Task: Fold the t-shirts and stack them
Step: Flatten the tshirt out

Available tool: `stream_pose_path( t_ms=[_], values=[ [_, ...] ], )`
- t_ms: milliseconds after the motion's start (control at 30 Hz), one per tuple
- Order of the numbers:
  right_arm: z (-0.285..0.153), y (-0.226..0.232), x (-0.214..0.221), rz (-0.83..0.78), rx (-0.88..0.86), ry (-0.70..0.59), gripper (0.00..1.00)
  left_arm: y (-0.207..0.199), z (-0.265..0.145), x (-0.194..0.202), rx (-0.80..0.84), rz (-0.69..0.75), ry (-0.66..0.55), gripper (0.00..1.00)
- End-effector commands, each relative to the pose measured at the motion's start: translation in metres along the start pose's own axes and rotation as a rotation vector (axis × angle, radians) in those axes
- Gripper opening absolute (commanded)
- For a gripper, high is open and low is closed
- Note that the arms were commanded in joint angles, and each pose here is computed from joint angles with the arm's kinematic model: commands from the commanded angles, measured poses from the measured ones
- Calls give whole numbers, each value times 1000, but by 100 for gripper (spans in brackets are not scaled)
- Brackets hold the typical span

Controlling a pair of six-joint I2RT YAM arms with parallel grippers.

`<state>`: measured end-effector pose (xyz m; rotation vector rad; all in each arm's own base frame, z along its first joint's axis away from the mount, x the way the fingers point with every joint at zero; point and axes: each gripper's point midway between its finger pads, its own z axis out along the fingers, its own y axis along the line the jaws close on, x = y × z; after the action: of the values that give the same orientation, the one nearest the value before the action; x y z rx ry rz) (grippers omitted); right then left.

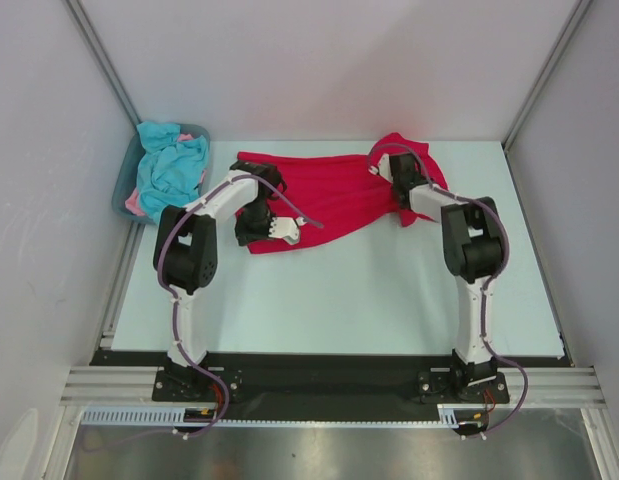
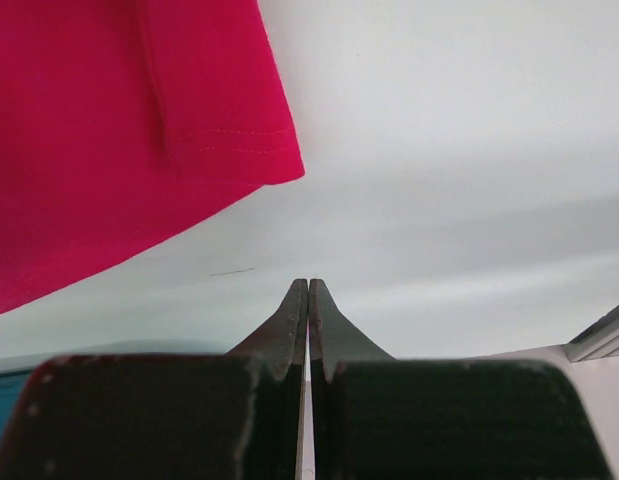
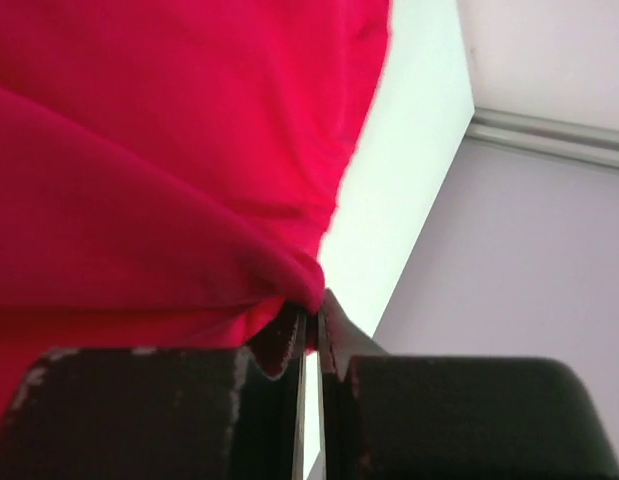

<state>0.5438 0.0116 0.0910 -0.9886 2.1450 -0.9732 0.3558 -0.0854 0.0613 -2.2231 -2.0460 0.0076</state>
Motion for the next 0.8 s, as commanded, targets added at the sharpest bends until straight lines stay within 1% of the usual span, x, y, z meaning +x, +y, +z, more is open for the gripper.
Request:
stream_pose_path(
  t_ms=[0, 33, 67, 100, 133, 167, 200, 233, 267, 300, 333, 367, 433, 467, 500, 533, 567, 600, 633, 667, 700, 733, 767],
  values=[
    [13, -43, -11, 36, 286, 11, 7, -1, -20, -6, -37, -4, -37, 0],
    [18, -38, -8, 27, 301, 37, 9, -1, -21, -6, -40, -8, -38, 0],
    [17, -42, -10, 36, 314, 32, 24, -2, -21, -6, -38, -10, -38, 0],
    [14, -45, -11, 48, 320, 27, 28, -2, -21, -6, -39, -13, -40, 0],
    [6, -54, -16, 75, 326, 9, 31, -3, -21, -6, -39, -14, -40, 0],
    [2, -50, -11, 60, 283, 30, 36, -5, -21, -6, -34, -16, -40, 0],
    [-4, -56, -17, 120, 267, 6, 37, -6, -20, -6, -32, -14, -41, 0],
    [-16, -66, -21, 149, 252, -12, 41, -7, -19, -5, -31, -17, -39, 0],
    [-22, -52, -12, 104, 162, 28, 45, -8, -18, -5, -28, -16, -38, 0],
    [-27, -48, -16, 153, 114, -1, 51, -9, -18, -5, -26, -17, -36, 0],
    [-36, -51, -21, 168, 80, -20, 56, -9, -17, -5, -23, -17, -35, 0],
    [-49, -42, -13, 141, -5, 4, 60, -9, -16, -4, -22, -17, -33, 0],
    [-64, -34, -21, 176, -109, -43, 66, -9, -13, -5, -16, -18, -32, 0],
    [-78, -20, -10, 137, -204, -14, 66, -9, -13, -5, -14, -17, -32, 0],
    [-86, -8, -13, 134, -282, -42, 66, -8, -14, -5, -19, -17, -33, 0],
    [-92, -1, -9, 125, -329, -36, 66, -9, -13, -4, -15, -17, -29, 1],
    [-104, 13, 4, 86, -404, -1, 66, -7, -13, -5, -18, -14, -30, 1],
    [-110, 27, 7, 68, -472, -7, 65, -7, -12, -5, -18, -15, -30, 2],
    [-115, 35, 12, 50, -504, -1, 63, -7, -12, -5, -17, -14, -30, 3],
    [-120, 54, 25, 17, -561, 32, 62, -6, -12, -5, -19, -12, -32, 4],
    [-126, 59, 27, 15, -590, 17, 61, -4, -11, -6, -23, -12, -35, 6],
    [-128, 71, 36, -2, -617, 33, 59, 0, -11, -8, -34, -13, -41, 7],
    [-129, 69, 35, -2, -611, 24, 58, 1, -10, -9, -37, -17, -46, 9]
  ],
)
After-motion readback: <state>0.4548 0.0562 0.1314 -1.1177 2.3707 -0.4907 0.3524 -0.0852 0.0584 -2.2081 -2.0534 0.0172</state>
